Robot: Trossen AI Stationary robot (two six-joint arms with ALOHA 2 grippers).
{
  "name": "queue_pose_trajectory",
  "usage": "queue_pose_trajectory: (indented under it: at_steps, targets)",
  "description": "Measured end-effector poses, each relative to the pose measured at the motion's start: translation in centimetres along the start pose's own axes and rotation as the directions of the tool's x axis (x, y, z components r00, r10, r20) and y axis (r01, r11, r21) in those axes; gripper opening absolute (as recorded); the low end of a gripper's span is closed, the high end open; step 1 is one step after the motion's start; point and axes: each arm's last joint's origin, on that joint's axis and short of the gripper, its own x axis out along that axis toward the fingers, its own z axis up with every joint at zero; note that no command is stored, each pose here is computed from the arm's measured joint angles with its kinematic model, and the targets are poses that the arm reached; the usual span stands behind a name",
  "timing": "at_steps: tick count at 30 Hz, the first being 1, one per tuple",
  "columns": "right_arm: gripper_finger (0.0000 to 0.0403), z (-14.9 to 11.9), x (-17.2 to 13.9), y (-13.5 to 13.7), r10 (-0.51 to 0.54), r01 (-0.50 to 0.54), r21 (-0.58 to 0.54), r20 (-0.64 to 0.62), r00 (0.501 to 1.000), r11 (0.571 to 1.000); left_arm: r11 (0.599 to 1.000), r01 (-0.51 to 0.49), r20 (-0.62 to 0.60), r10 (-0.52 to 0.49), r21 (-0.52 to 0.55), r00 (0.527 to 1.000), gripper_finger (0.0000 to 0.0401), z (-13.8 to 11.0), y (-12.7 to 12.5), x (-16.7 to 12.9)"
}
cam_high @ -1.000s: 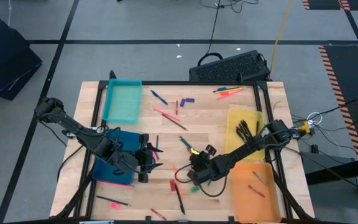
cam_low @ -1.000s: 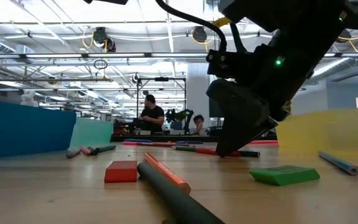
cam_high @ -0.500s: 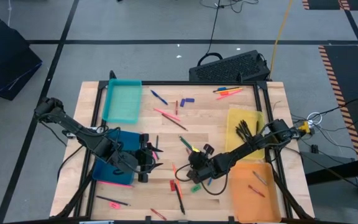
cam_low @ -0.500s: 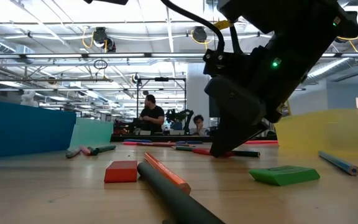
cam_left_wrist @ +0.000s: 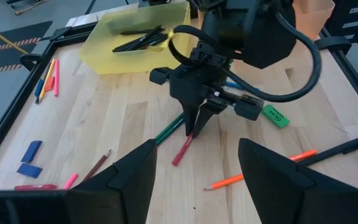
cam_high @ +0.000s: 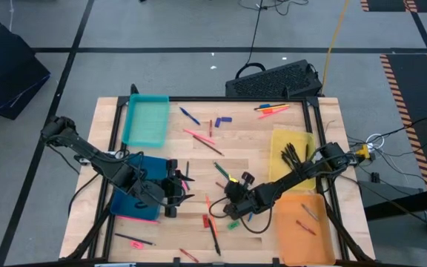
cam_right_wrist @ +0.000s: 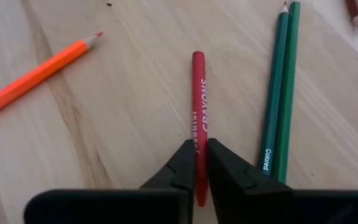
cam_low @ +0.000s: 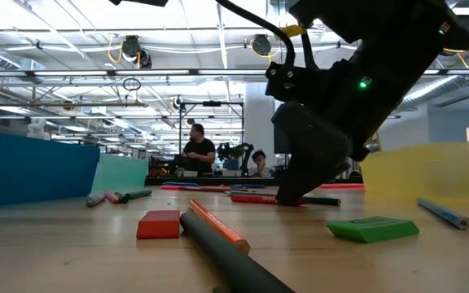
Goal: Sort crayons/erasers/pens/pencils in bins
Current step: Put the red crayon into the orange bin
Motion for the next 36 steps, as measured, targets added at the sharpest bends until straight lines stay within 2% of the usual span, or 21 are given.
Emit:
queue_pose_trajectory:
  at_steps: [5,8,14,17,21,24,26,28,31,34,36]
  targets:
    - [0.0023,-0.3,-0.4,0.4,-0.006,0.007,-0.045,0.03,1.0,0.999,1.0,0.0,0.001,0.0,-0.003,1.0,0.023,0.0,0.0,0.0]
    - [0.002,-0.1,-1.5,0.6,0.05,-0.048,-0.078,0.022,0.999,0.996,1.0,0.0,0.001,0.0,-0.003,1.0,0.023,0.0,0.0,0.0]
    - [0.002,2.5,-8.3,0.7,0.207,-0.173,-0.209,0.152,0.967,0.963,1.0,-0.007,0.003,0.007,-0.01,1.0,0.023,0.0,0.0,0.0]
    - [0.002,3.0,-12.0,0.3,0.281,-0.209,-0.331,0.186,0.941,0.92,1.0,-0.008,0.001,0.008,-0.023,1.0,0.023,0.0,0.0,0.0]
    - [0.002,2.2,-16.0,-0.5,0.438,-0.343,-0.473,0.104,0.893,0.811,0.999,-0.009,-0.001,0.009,-0.039,1.0,0.023,0.0,0.0,0.0]
    - [0.002,0.8,-18.2,-1.5,0.552,-0.478,-0.502,-0.001,0.834,0.721,0.999,-0.01,-0.006,0.01,-0.045,1.0,0.023,-0.1,0.0,0.0]
    - [0.002,0.0,-19.9,-2.6,0.592,-0.542,-0.468,-0.048,0.804,0.698,0.999,-0.01,-0.007,0.01,-0.047,1.0,0.023,-0.1,0.0,0.0]
    - [0.002,-0.8,-21.3,-3.9,0.603,-0.584,-0.398,-0.091,0.793,0.707,0.998,-0.011,-0.006,0.011,-0.06,1.0,0.023,-0.1,0.0,0.0]
    - [0.002,-2.5,-22.5,-6.0,0.552,-0.578,-0.236,-0.171,0.816,0.781,0.996,-0.009,0.003,0.01,-0.093,1.0,0.023,0.0,0.0,0.0]
    - [0.0016,-4.0,-23.1,-7.7,0.465,-0.48,0.029,-0.307,0.831,0.877,0.994,-0.013,0.006,0.013,-0.112,1.0,0.023,0.1,0.1,0.1]
    - [0.0013,-5.2,-23.1,-7.9,0.411,-0.377,0.168,-0.441,0.798,0.911,0.992,-0.029,0.01,0.031,-0.126,0.999,0.023,0.1,0.3,0.1]
